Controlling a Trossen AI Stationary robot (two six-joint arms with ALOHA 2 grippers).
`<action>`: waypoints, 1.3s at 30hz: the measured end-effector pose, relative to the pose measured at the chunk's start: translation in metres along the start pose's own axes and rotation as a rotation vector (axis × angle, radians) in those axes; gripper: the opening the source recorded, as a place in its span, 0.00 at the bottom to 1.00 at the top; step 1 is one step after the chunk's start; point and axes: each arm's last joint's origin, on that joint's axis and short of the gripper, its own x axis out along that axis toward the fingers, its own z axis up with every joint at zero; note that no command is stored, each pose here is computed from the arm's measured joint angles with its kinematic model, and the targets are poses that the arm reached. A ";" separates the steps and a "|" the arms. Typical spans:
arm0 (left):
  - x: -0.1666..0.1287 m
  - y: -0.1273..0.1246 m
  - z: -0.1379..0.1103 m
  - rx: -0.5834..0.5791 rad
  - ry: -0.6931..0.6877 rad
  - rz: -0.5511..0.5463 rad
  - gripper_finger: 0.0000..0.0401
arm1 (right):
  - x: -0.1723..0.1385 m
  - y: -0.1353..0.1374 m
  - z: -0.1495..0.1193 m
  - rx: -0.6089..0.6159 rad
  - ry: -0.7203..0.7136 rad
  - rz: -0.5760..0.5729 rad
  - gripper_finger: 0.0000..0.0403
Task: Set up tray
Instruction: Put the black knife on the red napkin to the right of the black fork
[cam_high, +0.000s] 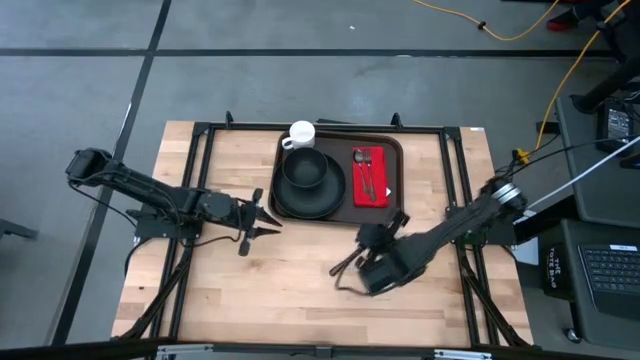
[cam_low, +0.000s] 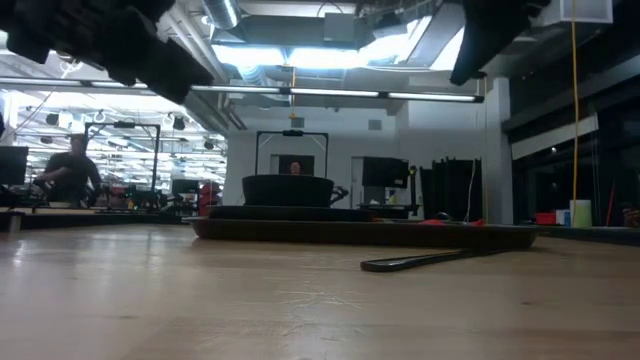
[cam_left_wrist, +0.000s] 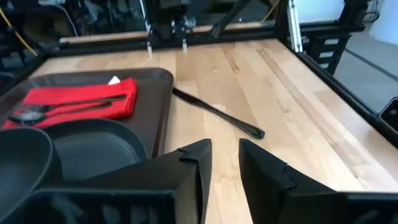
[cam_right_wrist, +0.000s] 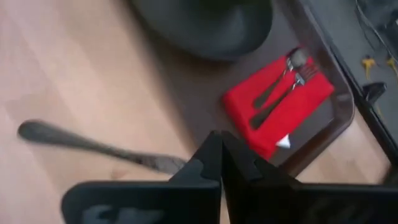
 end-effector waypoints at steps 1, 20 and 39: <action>0.003 0.000 0.000 -0.002 0.014 0.004 0.17 | 0.001 -0.009 -0.004 0.017 -0.032 0.010 0.00; 0.084 -0.019 0.026 0.052 0.385 -0.118 0.00 | 0.095 -0.072 -0.099 0.245 -0.362 0.287 0.01; 0.208 -0.066 0.063 -0.134 0.568 0.012 0.00 | 0.089 -0.061 -0.113 0.164 -0.383 0.406 0.01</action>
